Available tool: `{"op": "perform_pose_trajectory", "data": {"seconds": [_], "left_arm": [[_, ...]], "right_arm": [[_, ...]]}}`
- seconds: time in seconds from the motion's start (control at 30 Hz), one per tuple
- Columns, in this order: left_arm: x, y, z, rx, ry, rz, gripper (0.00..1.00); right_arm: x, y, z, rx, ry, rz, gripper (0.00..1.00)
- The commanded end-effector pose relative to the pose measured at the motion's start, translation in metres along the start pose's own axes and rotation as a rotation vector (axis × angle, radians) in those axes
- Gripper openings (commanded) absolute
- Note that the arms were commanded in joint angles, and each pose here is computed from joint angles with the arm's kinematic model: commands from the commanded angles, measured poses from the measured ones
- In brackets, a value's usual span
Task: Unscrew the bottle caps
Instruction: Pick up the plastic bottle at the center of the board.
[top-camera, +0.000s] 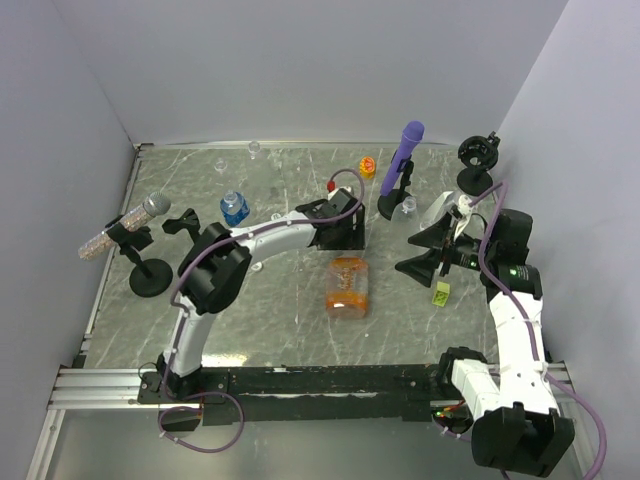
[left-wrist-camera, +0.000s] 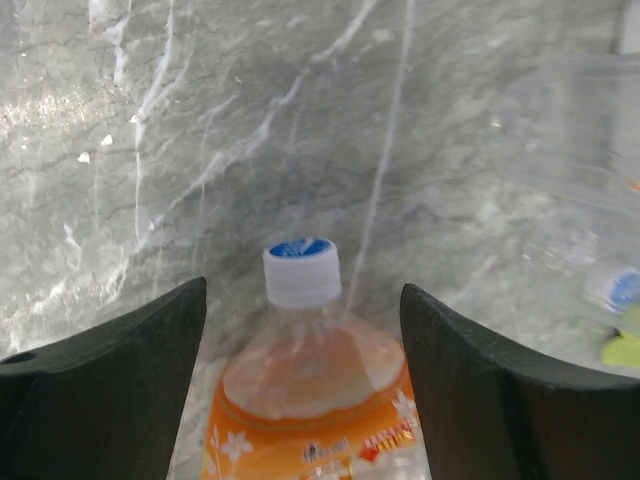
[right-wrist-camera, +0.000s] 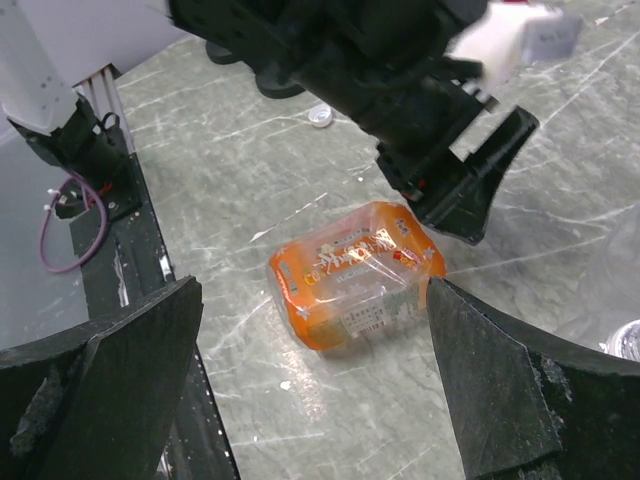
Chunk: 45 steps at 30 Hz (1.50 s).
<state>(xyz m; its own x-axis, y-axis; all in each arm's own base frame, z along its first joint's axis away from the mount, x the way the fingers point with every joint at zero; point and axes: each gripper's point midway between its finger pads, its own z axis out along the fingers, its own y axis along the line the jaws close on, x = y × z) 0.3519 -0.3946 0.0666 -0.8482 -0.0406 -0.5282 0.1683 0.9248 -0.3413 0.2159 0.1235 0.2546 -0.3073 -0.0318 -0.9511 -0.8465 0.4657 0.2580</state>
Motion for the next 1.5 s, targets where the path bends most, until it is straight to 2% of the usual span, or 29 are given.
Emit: {"op": "perform_pose_trajectory", "data": {"seconds": [0.0, 0.23, 0.3, 0.4, 0.47, 0.63, 0.8, 0.97, 1.17, 1.33, 1.47], "left_arm": [[-0.003, 0.003, 0.011, -0.066, 0.013, 0.057, 0.71], [0.009, 0.018, 0.037, -0.147, 0.071, 0.106, 0.67], [0.010, 0.022, 0.038, -0.166, 0.080, 0.115, 0.61], [0.004, 0.022, 0.026, -0.171, 0.058, 0.112, 0.43], [-0.009, 0.015, 0.013, -0.135, 0.001, 0.096, 0.31], [-0.041, -0.002, -0.033, -0.065, -0.119, 0.059, 0.20], [-0.071, -0.019, -0.087, 0.057, -0.269, -0.018, 0.17], [-0.089, -0.045, -0.156, 0.296, -0.465, -0.147, 0.14], [-0.082, -0.050, -0.203, 0.386, -0.575, -0.207, 0.14], [-0.064, -0.061, -0.225, 0.433, -0.612, -0.210, 0.13], [-0.056, -0.060, -0.238, 0.458, -0.654, -0.249, 0.13]], "right_arm": [[-0.013, 0.013, -0.002, -0.044, -0.039, -0.071, 0.99], [-0.014, 0.018, -0.003, -0.053, -0.046, -0.084, 0.99], [-0.014, 0.019, -0.004, -0.054, -0.047, -0.085, 0.99], [-0.014, 0.019, -0.004, -0.053, -0.047, -0.088, 0.99], [-0.013, 0.019, -0.004, -0.053, -0.046, -0.085, 0.99], [-0.011, 0.018, -0.004, -0.050, -0.044, -0.089, 0.99], [-0.005, 0.016, -0.002, -0.052, -0.032, -0.089, 0.99], [0.002, 0.012, 0.002, -0.074, -0.020, -0.054, 0.99], [0.015, 0.024, 0.010, -0.121, 0.040, -0.024, 0.99], [0.033, 0.042, 0.020, -0.159, 0.157, -0.054, 0.99], [0.033, 0.053, 0.023, -0.161, 0.201, -0.092, 0.99]]}}
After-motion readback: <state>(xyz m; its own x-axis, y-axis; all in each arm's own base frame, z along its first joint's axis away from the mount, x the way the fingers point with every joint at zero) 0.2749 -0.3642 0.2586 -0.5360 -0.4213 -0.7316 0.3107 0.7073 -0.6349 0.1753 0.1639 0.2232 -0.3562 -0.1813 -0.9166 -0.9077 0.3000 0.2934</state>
